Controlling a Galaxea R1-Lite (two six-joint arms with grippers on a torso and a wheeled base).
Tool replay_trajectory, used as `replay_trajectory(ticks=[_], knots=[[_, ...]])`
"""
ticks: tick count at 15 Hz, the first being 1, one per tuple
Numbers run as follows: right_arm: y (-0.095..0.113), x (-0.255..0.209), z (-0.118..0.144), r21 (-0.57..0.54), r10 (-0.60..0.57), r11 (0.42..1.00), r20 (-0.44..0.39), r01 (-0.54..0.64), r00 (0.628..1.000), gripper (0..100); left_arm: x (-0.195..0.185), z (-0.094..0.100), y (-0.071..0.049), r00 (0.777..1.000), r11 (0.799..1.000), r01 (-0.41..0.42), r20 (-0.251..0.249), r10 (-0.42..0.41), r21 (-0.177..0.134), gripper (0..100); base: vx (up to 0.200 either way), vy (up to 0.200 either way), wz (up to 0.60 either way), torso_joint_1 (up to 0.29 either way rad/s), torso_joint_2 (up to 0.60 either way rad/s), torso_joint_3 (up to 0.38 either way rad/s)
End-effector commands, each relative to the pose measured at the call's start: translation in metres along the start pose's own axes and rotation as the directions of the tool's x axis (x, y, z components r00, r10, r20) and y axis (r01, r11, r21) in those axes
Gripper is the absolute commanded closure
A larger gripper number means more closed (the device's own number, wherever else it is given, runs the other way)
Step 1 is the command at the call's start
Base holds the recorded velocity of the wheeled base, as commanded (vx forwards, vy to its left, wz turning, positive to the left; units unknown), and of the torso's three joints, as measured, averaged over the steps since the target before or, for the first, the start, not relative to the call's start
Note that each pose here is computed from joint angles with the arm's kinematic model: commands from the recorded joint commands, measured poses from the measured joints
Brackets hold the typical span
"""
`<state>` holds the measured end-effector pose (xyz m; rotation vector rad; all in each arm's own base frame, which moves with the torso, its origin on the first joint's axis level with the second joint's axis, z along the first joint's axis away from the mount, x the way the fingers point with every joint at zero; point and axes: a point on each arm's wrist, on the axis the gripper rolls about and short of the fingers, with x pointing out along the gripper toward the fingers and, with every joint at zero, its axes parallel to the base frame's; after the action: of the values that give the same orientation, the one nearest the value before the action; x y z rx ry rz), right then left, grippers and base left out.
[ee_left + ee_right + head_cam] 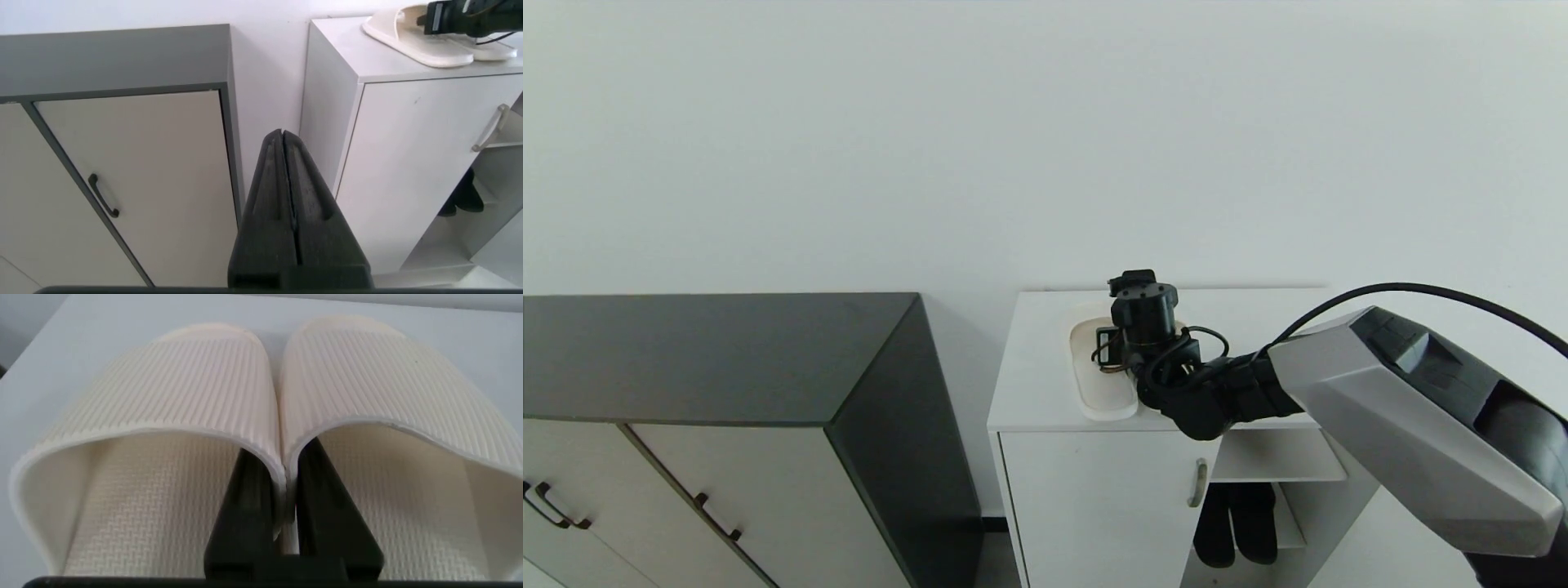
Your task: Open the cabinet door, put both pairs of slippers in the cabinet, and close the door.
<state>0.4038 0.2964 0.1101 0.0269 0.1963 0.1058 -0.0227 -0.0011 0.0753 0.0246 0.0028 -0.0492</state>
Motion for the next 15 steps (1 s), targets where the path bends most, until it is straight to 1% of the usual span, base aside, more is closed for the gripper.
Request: replay_trajectory(ticks=[1,3,5,6,8,9,10,13,15], knots=[[-0.002,-0.009,0.011,0.009,0.009,1.000,0.012,-0.010,1.000,100,0.000,0.000,0.000,1.000,1.000,0.000,0.000,0.000,0.000,100,0.000,0.000,0.00,0.000,0.00,0.000],[-0.005,-0.025,0.024,0.013,0.067,0.998,0.015,-0.067,0.998,100,0.000,0.000,0.000,1.000,1.000,0.000,0.000,0.000,0.000,100,0.000,0.000,0.00,0.000,0.00,0.000],[-0.011,-0.073,0.046,-0.008,0.185,0.983,-0.004,-0.185,0.983,100,0.000,0.000,0.000,1.000,1.000,0.000,0.000,0.000,0.000,100,0.000,0.000,0.00,0.000,0.00,0.000],[-0.016,-0.097,0.051,-0.041,0.212,0.976,-0.016,-0.212,0.977,100,0.000,0.000,0.000,1.000,1.000,0.000,0.000,0.000,0.000,100,0.000,0.000,0.00,0.000,0.00,0.000],[-0.027,-0.138,0.049,-0.082,0.244,0.965,-0.050,-0.248,0.968,100,0.000,0.000,0.000,1.000,1.000,0.000,0.000,0.000,0.000,100,0.000,0.000,0.00,0.000,0.00,0.000],[-0.033,-0.155,0.044,-0.086,0.254,0.962,-0.068,-0.259,0.965,100,0.000,0.000,0.000,1.000,1.000,0.000,0.000,0.000,0.000,100,0.000,0.000,0.00,0.000,0.00,0.000],[-0.039,-0.169,0.037,-0.087,0.265,0.959,-0.068,-0.271,0.962,100,0.000,0.000,0.000,1.000,1.000,0.000,0.000,0.000,0.000,100,0.000,0.000,0.00,0.000,0.00,0.000],[-0.047,-0.182,0.020,-0.068,0.281,0.958,0.014,-0.279,0.960,100,0.000,0.000,0.000,1.000,1.000,0.000,0.000,0.000,0.000,100,0.000,0.000,0.00,0.000,0.00,0.000],[-0.048,-0.183,0.018,-0.068,0.266,0.962,0.016,-0.265,0.964,100,0.000,0.000,0.000,1.000,1.000,0.000,0.000,0.000,0.000,100,0.000,0.000,0.00,0.000,0.00,0.000]])
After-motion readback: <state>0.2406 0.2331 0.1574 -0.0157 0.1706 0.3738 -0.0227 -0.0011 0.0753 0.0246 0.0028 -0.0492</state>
